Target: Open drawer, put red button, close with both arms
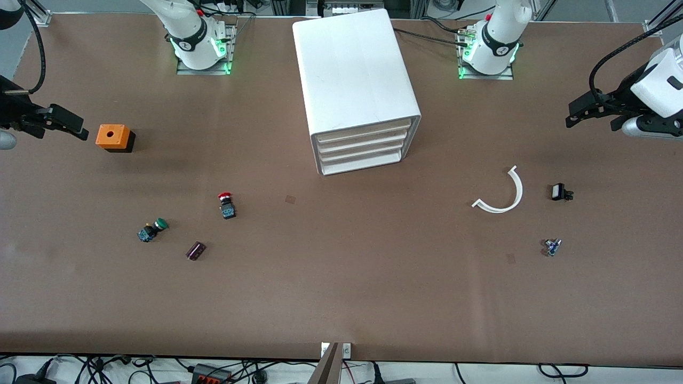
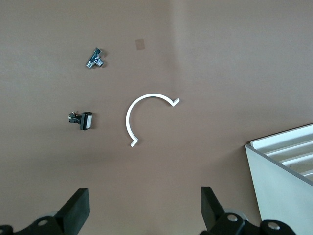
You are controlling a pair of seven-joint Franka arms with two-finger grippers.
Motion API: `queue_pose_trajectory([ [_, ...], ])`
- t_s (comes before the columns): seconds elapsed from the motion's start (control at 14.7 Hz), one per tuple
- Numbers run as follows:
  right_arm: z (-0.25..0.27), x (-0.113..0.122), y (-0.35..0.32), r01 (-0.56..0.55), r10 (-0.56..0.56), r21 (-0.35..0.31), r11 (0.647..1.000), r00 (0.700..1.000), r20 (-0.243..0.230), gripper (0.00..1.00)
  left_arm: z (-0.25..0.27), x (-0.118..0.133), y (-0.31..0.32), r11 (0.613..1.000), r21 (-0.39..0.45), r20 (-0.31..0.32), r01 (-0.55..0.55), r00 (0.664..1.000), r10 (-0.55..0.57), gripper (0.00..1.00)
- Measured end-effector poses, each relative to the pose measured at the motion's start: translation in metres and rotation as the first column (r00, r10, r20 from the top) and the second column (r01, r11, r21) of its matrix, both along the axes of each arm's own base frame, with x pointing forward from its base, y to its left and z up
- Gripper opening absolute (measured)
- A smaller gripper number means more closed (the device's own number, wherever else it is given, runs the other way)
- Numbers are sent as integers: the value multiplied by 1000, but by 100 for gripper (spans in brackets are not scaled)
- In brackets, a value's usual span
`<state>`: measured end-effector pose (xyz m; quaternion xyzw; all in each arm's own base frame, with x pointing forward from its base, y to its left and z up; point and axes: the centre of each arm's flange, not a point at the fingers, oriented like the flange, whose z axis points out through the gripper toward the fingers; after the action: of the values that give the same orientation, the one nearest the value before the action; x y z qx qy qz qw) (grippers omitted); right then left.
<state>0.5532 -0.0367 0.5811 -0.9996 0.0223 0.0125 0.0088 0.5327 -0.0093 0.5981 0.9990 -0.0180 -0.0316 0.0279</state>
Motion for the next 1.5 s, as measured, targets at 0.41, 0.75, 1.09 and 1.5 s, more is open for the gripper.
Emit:
queue_pose_trajectory([
  [0.41, 0, 0, -1, 1, -1, 0, 1000, 1000, 0, 100, 4, 6, 2, 1000, 0, -2, -5, 1000, 5, 100],
  [0.75, 0, 0, -1, 1, -1, 0, 1000, 1000, 0, 100, -4, 1, -5, 1000, 0, -87, 12, 996, -12, 100],
  [1.09, -1, 0, -1, 1, -1, 0, 1000, 1000, 0, 100, -40, -20, -43, 991, -117, -369, 67, 924, -106, 100],
  [1.5, -30, 13, 30, -54, 54, 0, 999, 997, -46, 100, -112, 21, -103, 864, -503, -411, 10, 877, -249, 100],
])
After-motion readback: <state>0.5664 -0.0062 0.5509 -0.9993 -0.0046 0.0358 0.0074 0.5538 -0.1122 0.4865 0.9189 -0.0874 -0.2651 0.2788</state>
